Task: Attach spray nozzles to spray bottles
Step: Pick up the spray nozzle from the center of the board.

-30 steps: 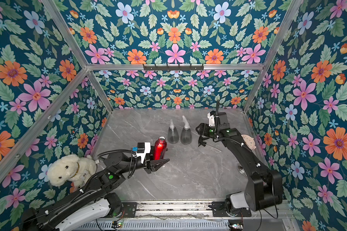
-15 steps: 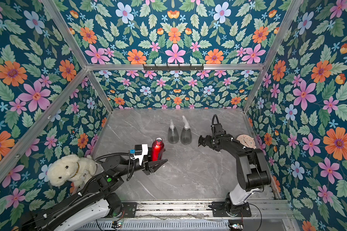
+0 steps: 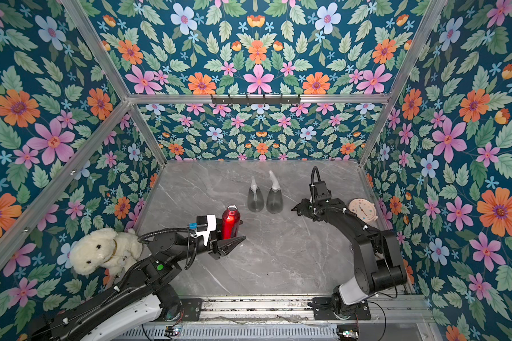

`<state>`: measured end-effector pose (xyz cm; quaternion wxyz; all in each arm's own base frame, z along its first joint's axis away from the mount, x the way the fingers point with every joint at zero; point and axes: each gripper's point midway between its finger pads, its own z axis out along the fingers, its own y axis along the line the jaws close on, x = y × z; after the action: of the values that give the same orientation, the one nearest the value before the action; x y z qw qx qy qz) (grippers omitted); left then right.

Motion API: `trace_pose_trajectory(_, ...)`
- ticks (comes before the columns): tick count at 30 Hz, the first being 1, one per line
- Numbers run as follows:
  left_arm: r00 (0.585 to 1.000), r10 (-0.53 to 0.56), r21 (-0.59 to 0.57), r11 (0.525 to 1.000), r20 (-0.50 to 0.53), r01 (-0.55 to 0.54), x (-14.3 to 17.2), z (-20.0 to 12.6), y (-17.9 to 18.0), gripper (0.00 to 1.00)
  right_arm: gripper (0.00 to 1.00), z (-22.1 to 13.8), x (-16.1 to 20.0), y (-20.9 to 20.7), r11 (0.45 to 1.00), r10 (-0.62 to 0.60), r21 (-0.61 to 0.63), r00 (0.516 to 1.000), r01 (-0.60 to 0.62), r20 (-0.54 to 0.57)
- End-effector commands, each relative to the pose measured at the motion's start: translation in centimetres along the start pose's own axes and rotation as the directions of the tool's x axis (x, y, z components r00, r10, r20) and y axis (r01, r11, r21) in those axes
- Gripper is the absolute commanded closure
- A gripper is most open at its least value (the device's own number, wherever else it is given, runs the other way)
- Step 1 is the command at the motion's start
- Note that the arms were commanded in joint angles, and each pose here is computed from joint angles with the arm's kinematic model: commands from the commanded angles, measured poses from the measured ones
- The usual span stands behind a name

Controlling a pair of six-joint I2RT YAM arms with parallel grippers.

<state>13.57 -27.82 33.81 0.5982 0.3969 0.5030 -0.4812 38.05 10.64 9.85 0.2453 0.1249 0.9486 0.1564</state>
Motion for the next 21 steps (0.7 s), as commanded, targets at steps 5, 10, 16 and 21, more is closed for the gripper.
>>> trace_pose_trajectory(5, 0.999, 0.016, -0.01, 1.0, 0.031, -0.015, -0.9, 0.2, 0.2, 1.0, 0.49, 3.6, 0.0, -1.6, 0.988, -0.071, 0.129, 0.989, 0.088, -0.13)
trace_pose_trajectory(10, 1.0, 0.015, -0.021, 1.0, 0.027, -0.015, -0.7, 0.1, 0.4, 1.0, 0.5, 5.3, -0.5, -0.9, 0.969, -0.15, 0.171, 0.974, 0.179, -0.171)
trace_pose_trajectory(16, 1.0, 0.019, -0.03, 0.999, 0.022, -0.018, -0.5, 0.2, 0.6, 1.0, 0.54, 6.3, -0.9, -0.4, 0.938, -0.215, 0.226, 0.954, 0.261, -0.21)
trace_pose_trajectory(21, 1.0, 0.016, -0.035, 0.999, 0.015, -0.016, -0.2, 0.2, 0.7, 1.0, 0.56, 6.5, -0.5, -1.0, 0.915, -0.249, 0.257, 0.937, 0.311, -0.247)
